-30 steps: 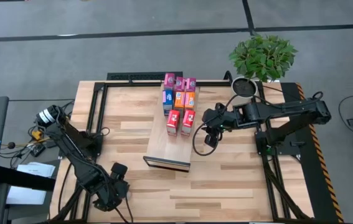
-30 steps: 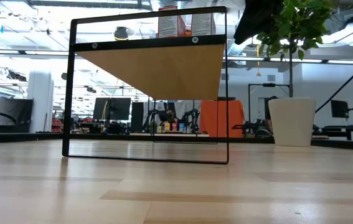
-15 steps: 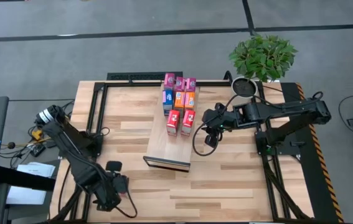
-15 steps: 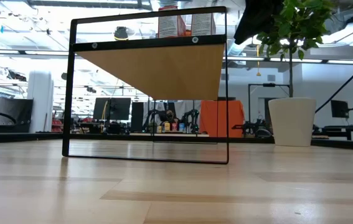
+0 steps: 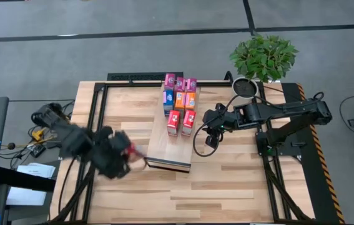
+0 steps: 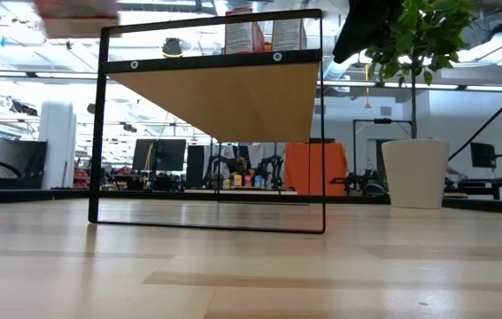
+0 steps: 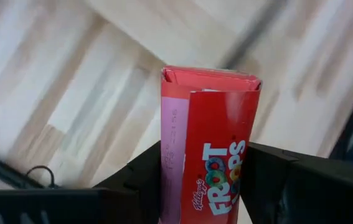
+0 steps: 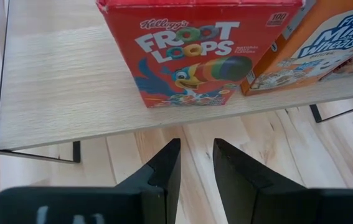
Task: Stack cereal on shelf
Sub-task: Put the red cereal box into the shelf
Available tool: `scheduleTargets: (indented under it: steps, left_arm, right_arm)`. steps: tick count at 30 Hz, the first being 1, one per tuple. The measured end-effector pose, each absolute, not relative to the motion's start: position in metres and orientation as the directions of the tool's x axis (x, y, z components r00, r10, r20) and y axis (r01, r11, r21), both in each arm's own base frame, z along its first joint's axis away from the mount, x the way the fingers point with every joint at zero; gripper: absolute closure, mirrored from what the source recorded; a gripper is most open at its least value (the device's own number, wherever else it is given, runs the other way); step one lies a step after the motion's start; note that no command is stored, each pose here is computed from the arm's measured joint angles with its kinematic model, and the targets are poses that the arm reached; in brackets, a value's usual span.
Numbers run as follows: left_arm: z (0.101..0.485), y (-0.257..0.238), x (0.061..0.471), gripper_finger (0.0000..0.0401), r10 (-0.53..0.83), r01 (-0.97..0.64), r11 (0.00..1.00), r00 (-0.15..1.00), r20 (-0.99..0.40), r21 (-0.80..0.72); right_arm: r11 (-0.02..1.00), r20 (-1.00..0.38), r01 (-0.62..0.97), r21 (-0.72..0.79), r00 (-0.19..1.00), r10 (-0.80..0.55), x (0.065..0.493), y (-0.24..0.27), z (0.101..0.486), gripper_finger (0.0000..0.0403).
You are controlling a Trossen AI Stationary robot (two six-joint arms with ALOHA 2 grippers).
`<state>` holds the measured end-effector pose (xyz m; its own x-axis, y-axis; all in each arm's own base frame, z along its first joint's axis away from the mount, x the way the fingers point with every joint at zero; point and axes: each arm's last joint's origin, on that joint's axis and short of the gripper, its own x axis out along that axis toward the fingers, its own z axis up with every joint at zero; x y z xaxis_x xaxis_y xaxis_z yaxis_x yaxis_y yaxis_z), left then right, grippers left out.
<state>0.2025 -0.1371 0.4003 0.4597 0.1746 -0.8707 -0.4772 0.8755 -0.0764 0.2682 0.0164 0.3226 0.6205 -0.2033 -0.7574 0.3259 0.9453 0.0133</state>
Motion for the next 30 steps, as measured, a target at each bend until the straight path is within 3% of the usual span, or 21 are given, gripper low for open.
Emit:
scheduleTargets:
  steps: [5, 14, 21, 30]
  left_arm:
    - [0.417, -0.095, 0.220, 0.0248, 0.198, -0.665, 0.725, 0.448, -0.872, -0.177]
    - [0.425, -0.040, 0.240, 0.0248, 0.348, -0.797, 0.571, 0.452, -0.821, -0.197]
    - [0.425, -0.016, 0.264, 0.0248, 0.367, -0.775, 0.587, 0.514, -0.775, -0.236]
    - [0.402, -0.011, 0.296, 0.0248, 0.347, -0.813, 0.533, 0.460, -0.817, -0.232]
  right_arm:
    - [0.946, -0.757, 0.324, 0.012, 0.621, -0.203, 0.268, 0.016, 0.323, 0.0284]
    - [0.946, -0.757, 0.323, 0.012, 0.621, -0.203, 0.268, 0.016, 0.323, 0.0284]
    - [0.947, -0.757, 0.321, 0.010, 0.621, -0.202, 0.268, 0.017, 0.323, 0.0284]
    - [0.946, -0.757, 0.323, 0.012, 0.622, -0.202, 0.269, 0.017, 0.323, 0.0284]
